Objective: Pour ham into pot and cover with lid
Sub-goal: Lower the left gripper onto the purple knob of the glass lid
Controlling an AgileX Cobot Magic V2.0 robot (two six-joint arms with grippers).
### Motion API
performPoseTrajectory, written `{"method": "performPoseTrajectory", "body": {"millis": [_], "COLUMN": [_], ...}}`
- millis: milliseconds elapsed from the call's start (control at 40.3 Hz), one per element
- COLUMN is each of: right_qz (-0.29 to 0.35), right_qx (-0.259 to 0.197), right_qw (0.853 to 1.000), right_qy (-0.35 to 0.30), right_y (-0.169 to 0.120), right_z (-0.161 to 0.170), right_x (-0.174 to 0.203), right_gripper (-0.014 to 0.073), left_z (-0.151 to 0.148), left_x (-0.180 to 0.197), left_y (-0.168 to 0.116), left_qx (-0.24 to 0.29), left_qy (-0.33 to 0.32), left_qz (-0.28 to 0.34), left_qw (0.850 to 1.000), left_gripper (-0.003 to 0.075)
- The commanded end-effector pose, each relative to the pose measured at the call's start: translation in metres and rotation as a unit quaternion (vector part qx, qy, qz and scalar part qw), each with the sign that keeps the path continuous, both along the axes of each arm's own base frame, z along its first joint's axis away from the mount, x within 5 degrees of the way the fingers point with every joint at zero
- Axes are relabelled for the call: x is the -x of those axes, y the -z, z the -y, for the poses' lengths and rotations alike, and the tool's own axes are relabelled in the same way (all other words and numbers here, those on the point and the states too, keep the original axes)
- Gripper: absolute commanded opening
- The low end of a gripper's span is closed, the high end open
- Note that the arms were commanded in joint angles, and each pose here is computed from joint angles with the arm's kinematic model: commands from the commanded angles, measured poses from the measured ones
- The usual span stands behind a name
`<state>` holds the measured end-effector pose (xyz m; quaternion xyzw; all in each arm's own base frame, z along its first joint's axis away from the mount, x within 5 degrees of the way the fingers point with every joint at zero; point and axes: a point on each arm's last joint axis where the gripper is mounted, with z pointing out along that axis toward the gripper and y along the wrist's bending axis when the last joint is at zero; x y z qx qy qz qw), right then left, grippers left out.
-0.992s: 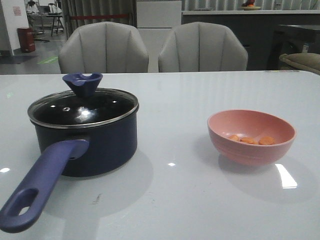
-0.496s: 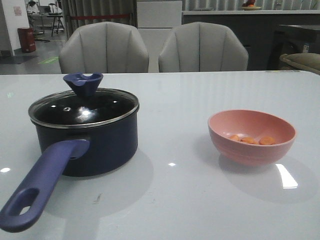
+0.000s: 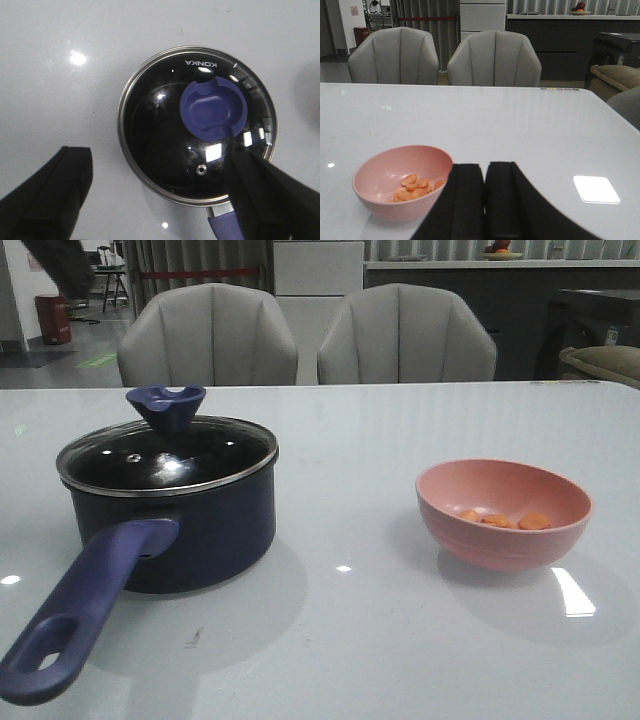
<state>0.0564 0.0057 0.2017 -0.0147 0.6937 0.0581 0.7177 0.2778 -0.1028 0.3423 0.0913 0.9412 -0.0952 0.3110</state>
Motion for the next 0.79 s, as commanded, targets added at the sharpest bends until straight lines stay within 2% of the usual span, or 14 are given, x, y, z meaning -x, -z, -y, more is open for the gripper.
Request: {"method": "performPoseTrajectory", "body": {"millis": [0, 372, 769], "right_qz": [0.054, 0.054, 0.054], "right_qx": [0.002, 0.002, 0.002], "right_qw": [0.999, 0.999, 0.999], "right_qy": [0.003, 0.003, 0.003], "right_y": [-0.01, -0.01, -0.01], "right_z": [0.0, 0.0, 0.0], "right_x": [0.003, 0.003, 0.003], "right_gripper": [0.0138, 0.0138, 0.0138], "left_z": [0.019, 0.068, 0.079], "left_x": [-0.009, -0.046, -0.066], "left_y": [-0.016, 0.003, 0.02], "left_qx": [-0.002, -0.024, -0.034], "left_qy": [-0.009, -0.001, -0.023], "left_qz": [0.033, -0.042, -0.087], "left_qw": [0.999, 0.999, 0.995], "left_gripper": [0.0585, 0.0585, 0.0585]}}
